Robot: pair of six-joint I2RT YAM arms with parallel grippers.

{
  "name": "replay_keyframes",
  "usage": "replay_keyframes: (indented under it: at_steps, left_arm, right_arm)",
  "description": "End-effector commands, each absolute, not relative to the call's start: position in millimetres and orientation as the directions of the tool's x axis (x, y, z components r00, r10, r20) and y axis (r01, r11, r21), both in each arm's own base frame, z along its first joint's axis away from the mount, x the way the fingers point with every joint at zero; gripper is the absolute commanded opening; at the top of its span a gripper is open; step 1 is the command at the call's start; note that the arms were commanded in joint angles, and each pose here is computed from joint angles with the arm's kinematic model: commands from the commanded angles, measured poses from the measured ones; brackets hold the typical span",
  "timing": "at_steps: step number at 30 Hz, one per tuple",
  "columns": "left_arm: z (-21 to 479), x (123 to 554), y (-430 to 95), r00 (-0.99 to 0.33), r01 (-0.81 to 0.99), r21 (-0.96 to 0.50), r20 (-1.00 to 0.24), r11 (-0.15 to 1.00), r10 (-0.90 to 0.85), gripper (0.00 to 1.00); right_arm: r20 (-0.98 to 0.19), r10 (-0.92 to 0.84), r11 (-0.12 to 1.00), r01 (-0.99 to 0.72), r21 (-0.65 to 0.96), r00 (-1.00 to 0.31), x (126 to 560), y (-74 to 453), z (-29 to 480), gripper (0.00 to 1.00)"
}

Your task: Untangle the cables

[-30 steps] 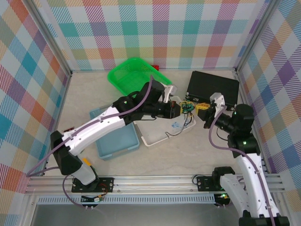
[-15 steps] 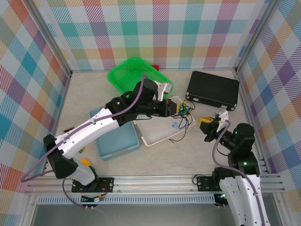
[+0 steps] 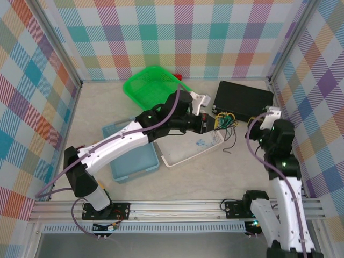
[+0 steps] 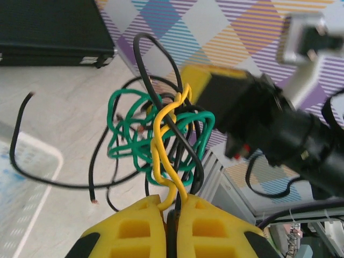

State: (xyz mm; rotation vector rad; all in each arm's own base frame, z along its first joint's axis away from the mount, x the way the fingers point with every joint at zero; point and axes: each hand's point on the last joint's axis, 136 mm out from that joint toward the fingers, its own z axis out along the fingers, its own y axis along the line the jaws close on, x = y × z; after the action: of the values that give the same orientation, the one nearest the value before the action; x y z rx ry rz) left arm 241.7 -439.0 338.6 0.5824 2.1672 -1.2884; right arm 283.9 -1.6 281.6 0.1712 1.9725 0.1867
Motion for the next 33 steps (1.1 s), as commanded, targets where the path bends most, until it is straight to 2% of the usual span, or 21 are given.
replay_keyframes:
  at_steps: [1, 8, 20, 28, 33]
  left_arm:
    - [387, 241, -445, -0.68, 0.685, -0.634, -0.733, 0.359, 0.005, 0.0]
    - [349, 239, -484, -0.691, 0.693, -0.635, -0.72, 0.343, 0.063, 0.0]
    - [287, 266, -530, -0.692, 0.695, -0.627, -0.716, 0.351, 0.093, 0.0]
    - [258, 283, -542, -0.661, 0.716, -0.568, -0.738, 0.407, 0.134, 0.0]
    - [259, 288, -536, -0.643, 0.72, -0.534, -0.754, 0.444, 0.136, 0.0]
  right_arm:
    - [-0.854, 0.279, 0.916, 0.39, 0.099, -0.44, 277, -87, 253, 0.0]
    - [-0.86, 0.334, 0.871, 0.474, 0.126, -0.385, 291, -120, 245, 0.0]
    - [-0.842, 0.369, 0.844, 0.521, 0.126, -0.394, 292, -147, 216, 0.0]
    - [-0.835, 0.379, 0.841, 0.524, 0.13, -0.4, 297, -158, 212, 0.0]
    - [-0.832, 0.377, 0.858, 0.493, 0.148, -0.406, 302, -158, 208, 0.0]
